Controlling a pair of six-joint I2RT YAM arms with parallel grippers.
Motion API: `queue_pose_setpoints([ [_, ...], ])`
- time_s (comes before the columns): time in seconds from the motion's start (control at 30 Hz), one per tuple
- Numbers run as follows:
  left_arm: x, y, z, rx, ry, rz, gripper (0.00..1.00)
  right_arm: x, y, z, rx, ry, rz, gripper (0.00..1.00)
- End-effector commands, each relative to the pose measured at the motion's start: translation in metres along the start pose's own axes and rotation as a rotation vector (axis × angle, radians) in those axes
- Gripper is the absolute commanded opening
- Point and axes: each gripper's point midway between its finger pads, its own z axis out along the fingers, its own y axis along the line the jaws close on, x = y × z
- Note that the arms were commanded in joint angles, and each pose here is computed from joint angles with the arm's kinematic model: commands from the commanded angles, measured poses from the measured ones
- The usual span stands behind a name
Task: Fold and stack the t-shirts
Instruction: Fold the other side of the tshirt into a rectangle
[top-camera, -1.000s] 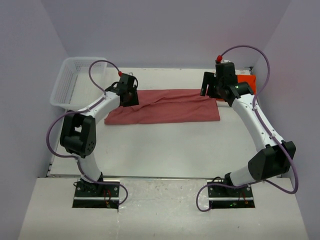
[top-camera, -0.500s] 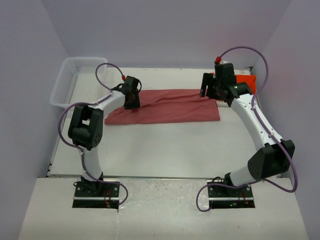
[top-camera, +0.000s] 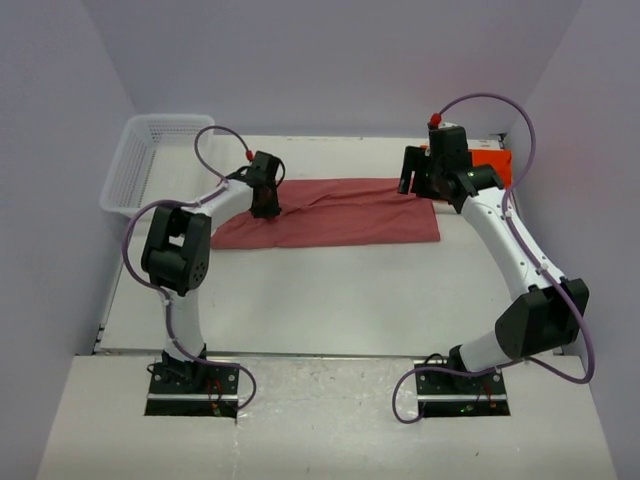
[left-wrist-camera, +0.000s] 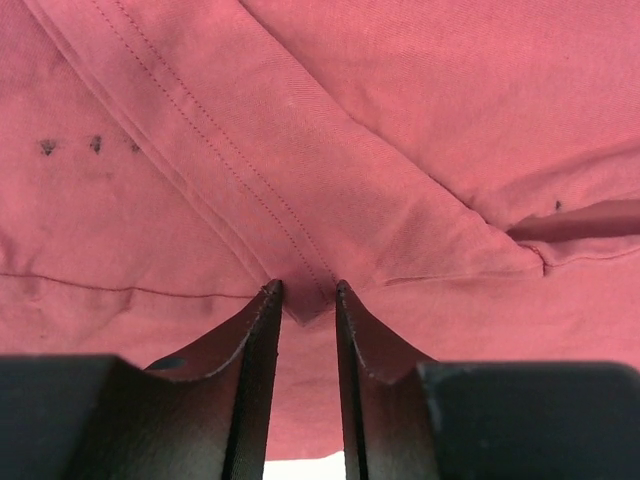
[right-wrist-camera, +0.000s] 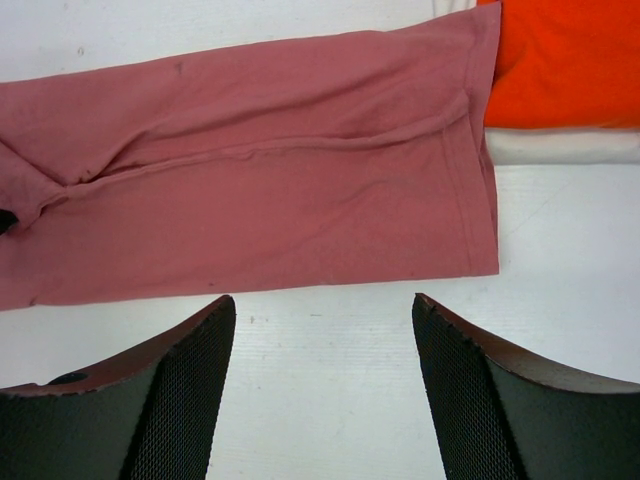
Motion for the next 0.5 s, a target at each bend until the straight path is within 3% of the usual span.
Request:
queue_pose_setpoints([
  [0.0,-0.014,-0.010,0.002,0.028,-0.034,0.004,0.29,-0.002,0.006,0.005,-0.019,-0.011,0.001,0.72],
  [0.3,-0.012,-0.011,0.003,0.036,-0.032,0.001,0.22,0.000,0.006,0.008,-0.018,-0.005,0.001,0.73],
  [0.37,-0.015,-0.012,0.001,0.040,-0.042,-0.001,0.15,0.002,0.006,0.010,-0.017,0.003,0.005,0.73],
  [0.4,-0.018,-0.013,-0.002,0.044,-0.052,-0.003,0.06,0.003,0.005,0.011,-0.017,0.003,0.006,0.73],
  [0.47,-0.022,-0.014,-0.006,0.051,-0.067,-0.006,0.00,0.003,0.006,0.011,-0.018,0.005,0.007,0.73],
])
